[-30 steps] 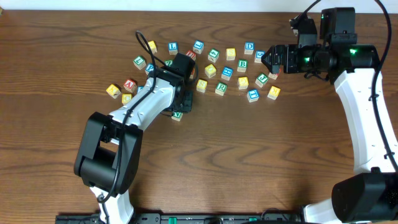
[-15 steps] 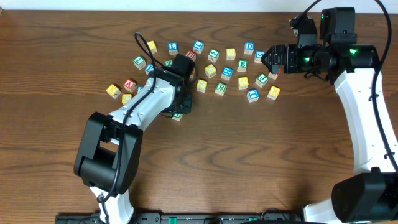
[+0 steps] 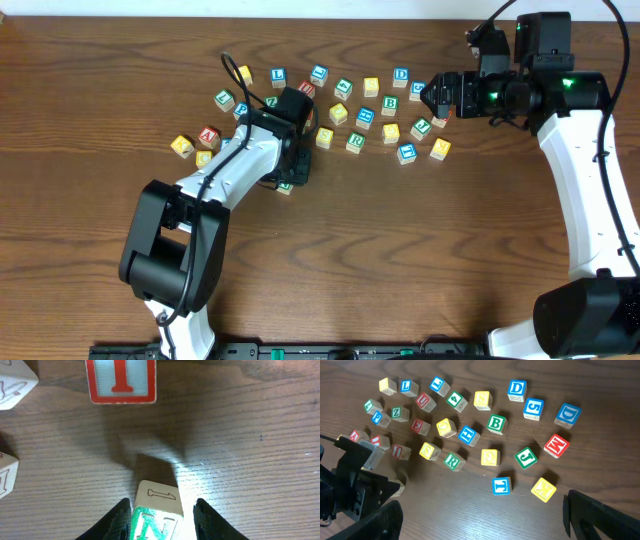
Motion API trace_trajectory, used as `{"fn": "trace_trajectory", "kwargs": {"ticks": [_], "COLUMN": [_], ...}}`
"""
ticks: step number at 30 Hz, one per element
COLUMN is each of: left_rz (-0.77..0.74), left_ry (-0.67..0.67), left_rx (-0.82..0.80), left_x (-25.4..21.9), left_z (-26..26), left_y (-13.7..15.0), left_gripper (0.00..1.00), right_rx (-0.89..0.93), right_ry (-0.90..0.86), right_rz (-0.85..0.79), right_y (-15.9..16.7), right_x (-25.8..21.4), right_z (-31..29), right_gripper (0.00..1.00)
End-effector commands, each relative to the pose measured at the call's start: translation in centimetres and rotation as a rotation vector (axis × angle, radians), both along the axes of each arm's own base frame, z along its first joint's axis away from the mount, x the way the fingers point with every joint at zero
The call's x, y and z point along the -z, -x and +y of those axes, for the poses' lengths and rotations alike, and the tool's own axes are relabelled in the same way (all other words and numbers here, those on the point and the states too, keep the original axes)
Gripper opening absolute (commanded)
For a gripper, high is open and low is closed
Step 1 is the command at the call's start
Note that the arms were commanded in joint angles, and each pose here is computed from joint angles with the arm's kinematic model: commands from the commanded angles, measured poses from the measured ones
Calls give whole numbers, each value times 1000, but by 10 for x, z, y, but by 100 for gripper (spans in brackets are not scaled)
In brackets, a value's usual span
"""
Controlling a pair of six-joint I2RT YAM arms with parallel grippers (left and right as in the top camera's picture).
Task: Spell out NEURIPS
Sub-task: 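Lower the green N block onto the table and open the left gripper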
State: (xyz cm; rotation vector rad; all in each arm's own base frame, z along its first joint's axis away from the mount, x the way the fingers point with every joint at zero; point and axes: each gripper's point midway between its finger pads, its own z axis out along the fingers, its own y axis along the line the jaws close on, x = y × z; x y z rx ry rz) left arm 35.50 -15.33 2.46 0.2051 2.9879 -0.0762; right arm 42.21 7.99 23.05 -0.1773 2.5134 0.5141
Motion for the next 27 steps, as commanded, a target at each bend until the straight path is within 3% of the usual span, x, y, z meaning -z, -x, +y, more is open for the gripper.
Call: {"fn": "trace_trajectory", "kwargs": {"ticks": [1,12,16,27], "left_rz": [33,40,33,-58], "left_ry": [-9,-15,-12,20], "left_rx": [32,53,53,52], "left_x": [11,17,17,13], "left_z": [2,4,3,-5], "left_y": [10,14,13,-9], "left_gripper": [41,40,31,29], "right_rx": [-3,-3,-3,-3], "right_ry": [3,4,3,3], "right_rz": [-18,-18,-18,-18], "right_y": [-2,-2,-2,-2], "right_x": [-6,-6,-6,-6], "right_z": [-2,-3,-2,-2], "right_gripper": [99,99,99,99]}}
